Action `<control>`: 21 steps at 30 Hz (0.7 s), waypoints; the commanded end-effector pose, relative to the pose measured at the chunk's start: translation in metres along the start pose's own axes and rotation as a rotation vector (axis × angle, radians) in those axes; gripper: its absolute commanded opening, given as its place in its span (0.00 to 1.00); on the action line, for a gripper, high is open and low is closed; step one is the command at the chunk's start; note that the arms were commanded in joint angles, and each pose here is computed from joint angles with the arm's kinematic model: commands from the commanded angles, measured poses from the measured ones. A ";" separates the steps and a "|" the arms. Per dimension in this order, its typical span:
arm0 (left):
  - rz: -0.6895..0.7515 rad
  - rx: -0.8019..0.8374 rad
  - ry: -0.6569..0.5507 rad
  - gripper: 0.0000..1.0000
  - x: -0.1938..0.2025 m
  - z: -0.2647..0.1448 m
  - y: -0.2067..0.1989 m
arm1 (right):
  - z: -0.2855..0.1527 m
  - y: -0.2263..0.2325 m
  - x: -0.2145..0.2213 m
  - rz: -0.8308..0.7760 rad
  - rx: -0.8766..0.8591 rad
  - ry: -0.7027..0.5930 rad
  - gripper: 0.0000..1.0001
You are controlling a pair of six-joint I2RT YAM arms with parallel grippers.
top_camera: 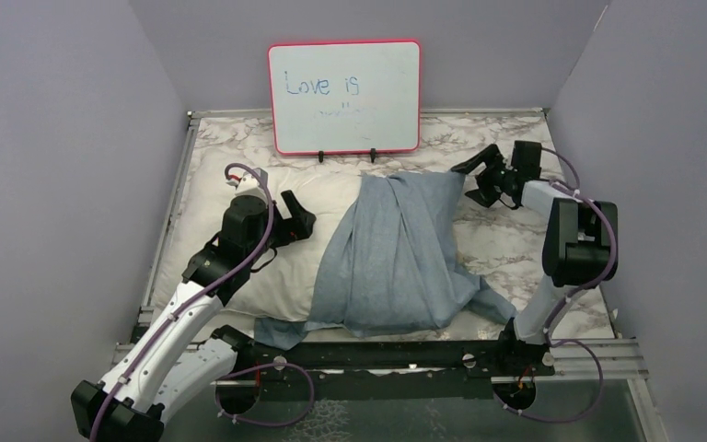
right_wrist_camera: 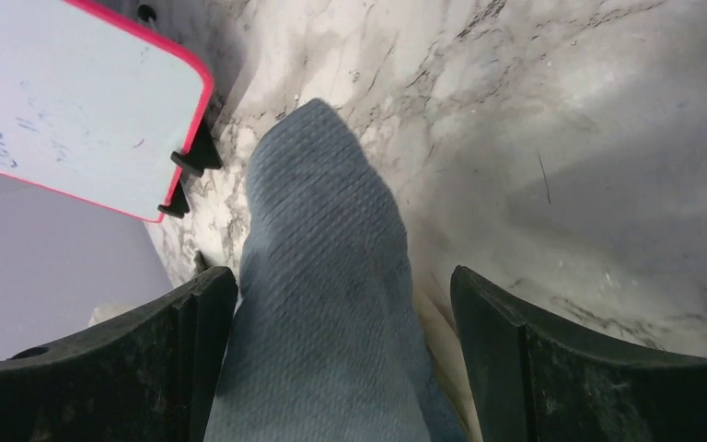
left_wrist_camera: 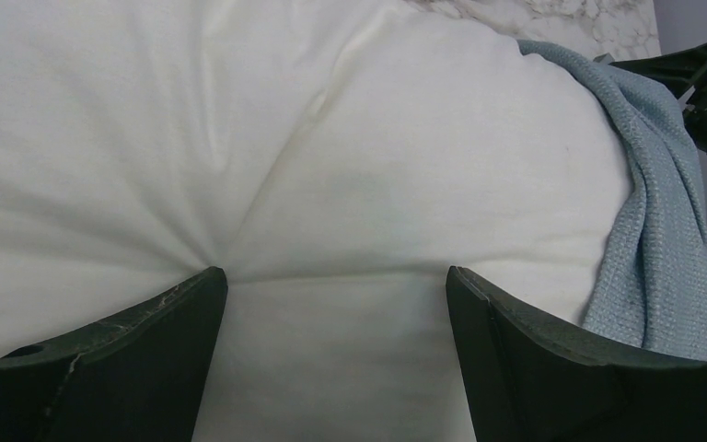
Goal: Remove the pillowcase from the pillow
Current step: Remove the pillow from the pillowcase.
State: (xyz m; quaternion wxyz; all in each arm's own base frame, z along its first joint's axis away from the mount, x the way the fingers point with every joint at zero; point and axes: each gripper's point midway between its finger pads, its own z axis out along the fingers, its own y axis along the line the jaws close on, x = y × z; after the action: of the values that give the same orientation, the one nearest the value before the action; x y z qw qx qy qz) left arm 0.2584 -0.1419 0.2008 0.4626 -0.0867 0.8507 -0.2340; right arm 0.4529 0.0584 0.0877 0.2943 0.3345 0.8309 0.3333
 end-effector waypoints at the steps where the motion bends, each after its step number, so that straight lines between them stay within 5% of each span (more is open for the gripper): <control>1: -0.028 -0.051 0.229 0.90 0.056 -0.007 0.018 | 0.020 0.027 -0.013 0.063 -0.123 0.040 0.88; 5: -0.034 -0.063 0.232 0.90 0.059 -0.005 0.020 | 0.024 0.029 -0.013 0.080 -0.119 0.063 0.57; 8: -0.033 -0.071 0.239 0.90 0.060 -0.002 0.022 | 0.009 0.029 -0.022 0.049 -0.077 -0.011 0.30; 9: -0.032 -0.076 0.237 0.90 0.060 -0.002 0.022 | 0.004 0.031 -0.027 0.041 -0.062 -0.042 0.15; 11: -0.031 -0.090 0.237 0.90 0.061 0.000 0.025 | -0.011 0.029 -0.037 0.021 -0.001 -0.100 0.02; 21: 0.002 -0.189 0.289 0.90 0.073 0.011 0.050 | -0.113 -0.013 -0.153 -0.002 0.326 -0.458 0.01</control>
State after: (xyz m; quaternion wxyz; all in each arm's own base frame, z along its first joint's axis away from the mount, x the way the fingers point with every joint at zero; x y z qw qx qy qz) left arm 0.2667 -0.1451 0.1866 0.4454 -0.0905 0.8625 -0.2225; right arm 0.4772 -0.0105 0.1715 0.3895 0.3754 0.8064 0.2387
